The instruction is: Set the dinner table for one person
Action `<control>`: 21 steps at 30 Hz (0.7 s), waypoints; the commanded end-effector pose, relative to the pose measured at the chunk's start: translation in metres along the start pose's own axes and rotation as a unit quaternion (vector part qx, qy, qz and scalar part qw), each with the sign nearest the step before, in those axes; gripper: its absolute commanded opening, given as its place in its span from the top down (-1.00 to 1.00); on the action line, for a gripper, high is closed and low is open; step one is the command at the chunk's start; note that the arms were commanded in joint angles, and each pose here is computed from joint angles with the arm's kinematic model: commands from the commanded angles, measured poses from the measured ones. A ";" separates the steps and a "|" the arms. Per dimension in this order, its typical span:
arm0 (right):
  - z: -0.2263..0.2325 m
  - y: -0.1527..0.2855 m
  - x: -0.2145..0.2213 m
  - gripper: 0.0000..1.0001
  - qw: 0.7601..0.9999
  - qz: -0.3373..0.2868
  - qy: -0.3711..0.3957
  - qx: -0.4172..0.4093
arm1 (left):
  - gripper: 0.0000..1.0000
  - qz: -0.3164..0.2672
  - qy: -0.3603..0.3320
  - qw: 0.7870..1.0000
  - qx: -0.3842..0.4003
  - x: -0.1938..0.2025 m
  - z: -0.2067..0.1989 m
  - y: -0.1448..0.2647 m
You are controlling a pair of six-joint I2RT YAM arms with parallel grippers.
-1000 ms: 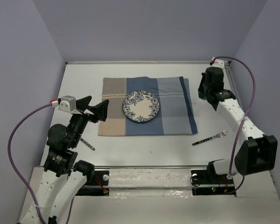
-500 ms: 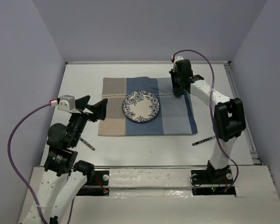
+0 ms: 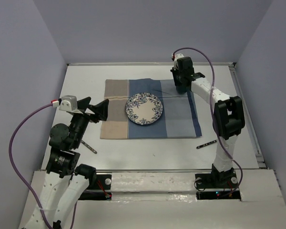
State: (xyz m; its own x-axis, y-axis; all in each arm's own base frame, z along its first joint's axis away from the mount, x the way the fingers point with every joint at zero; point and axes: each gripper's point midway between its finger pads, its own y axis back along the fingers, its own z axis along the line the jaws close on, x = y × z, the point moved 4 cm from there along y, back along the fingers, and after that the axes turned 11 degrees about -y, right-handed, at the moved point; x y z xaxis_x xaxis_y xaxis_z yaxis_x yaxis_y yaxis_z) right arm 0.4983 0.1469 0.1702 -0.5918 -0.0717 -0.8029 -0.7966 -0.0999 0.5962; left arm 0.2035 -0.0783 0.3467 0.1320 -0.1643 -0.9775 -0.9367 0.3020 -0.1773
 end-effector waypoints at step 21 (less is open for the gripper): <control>0.008 0.046 -0.052 -0.35 0.994 -0.088 -0.057 -0.020 | -0.98 -0.011 -0.009 1.000 -0.007 -0.002 0.005 -0.007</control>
State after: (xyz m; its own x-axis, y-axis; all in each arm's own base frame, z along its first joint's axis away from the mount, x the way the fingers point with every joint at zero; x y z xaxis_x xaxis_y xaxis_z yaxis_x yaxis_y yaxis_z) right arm 0.5103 0.1447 0.1760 -0.5591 -0.0392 -0.8281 -0.8264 -0.0534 0.5605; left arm 0.2076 -0.0750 0.3459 0.1309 -0.1600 -0.9784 -0.9429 0.2847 -0.1727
